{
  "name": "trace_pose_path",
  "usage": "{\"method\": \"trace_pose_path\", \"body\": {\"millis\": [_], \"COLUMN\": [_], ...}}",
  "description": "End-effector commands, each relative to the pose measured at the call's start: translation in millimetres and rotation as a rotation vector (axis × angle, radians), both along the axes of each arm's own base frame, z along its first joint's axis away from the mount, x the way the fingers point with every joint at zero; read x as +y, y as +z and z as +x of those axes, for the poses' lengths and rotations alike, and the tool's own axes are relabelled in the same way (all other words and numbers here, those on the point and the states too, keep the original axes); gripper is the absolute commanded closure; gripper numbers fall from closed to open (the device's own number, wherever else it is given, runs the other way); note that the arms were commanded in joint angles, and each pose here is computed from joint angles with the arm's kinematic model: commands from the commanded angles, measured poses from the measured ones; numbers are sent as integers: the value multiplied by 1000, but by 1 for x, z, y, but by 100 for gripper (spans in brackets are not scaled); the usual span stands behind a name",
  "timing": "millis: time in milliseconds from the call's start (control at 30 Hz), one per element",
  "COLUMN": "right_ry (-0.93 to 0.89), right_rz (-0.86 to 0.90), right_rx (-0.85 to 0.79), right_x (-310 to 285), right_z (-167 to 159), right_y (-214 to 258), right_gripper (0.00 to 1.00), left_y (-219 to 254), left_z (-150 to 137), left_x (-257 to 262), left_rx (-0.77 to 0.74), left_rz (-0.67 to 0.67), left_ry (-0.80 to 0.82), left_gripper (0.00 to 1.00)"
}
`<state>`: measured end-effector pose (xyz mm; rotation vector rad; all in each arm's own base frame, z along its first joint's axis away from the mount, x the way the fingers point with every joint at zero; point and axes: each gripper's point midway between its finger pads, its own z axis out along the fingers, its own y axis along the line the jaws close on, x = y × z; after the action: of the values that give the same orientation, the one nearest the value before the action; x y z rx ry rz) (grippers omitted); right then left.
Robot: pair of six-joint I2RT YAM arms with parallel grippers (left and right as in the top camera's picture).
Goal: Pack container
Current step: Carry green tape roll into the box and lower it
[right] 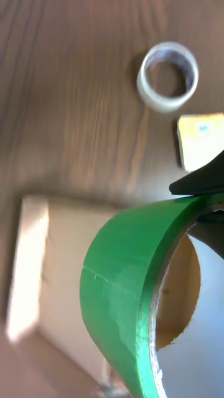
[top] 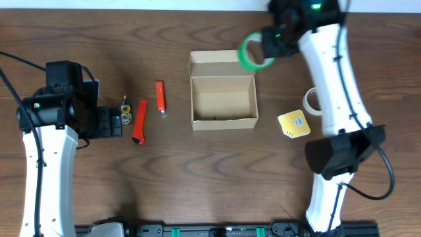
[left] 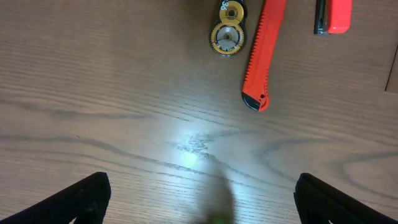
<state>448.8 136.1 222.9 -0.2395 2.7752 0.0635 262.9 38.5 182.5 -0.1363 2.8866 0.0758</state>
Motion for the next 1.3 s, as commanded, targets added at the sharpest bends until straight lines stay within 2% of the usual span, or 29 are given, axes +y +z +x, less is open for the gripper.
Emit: {"method": "trace_pose_path", "body": {"millis": [0,233,367,633,1267], "right_ry": [125,289,322,326,279], "right_rz": [8,-1,-57,-121,-171], "right_rx": [-15,-28,14,148,218], "right_x": [42,113,126,122,93], "right_z": [-13,-32,-35,-38,-32], "right_y": [5,-8,-35,-88,-122], "right_gripper": [99,99,99,99,99], "left_y": [4,4,4,4,4], "left_z": [3,3,3,3,3], "left_x": [2,2,2,2,2], "left_rx": [-10,-9,-9,-10,-10], "left_rz": [-1,-1,-1,-1,-1], "left_ry": [18,18,18,18,18], "left_gripper": [5,5,5,5,5]}}
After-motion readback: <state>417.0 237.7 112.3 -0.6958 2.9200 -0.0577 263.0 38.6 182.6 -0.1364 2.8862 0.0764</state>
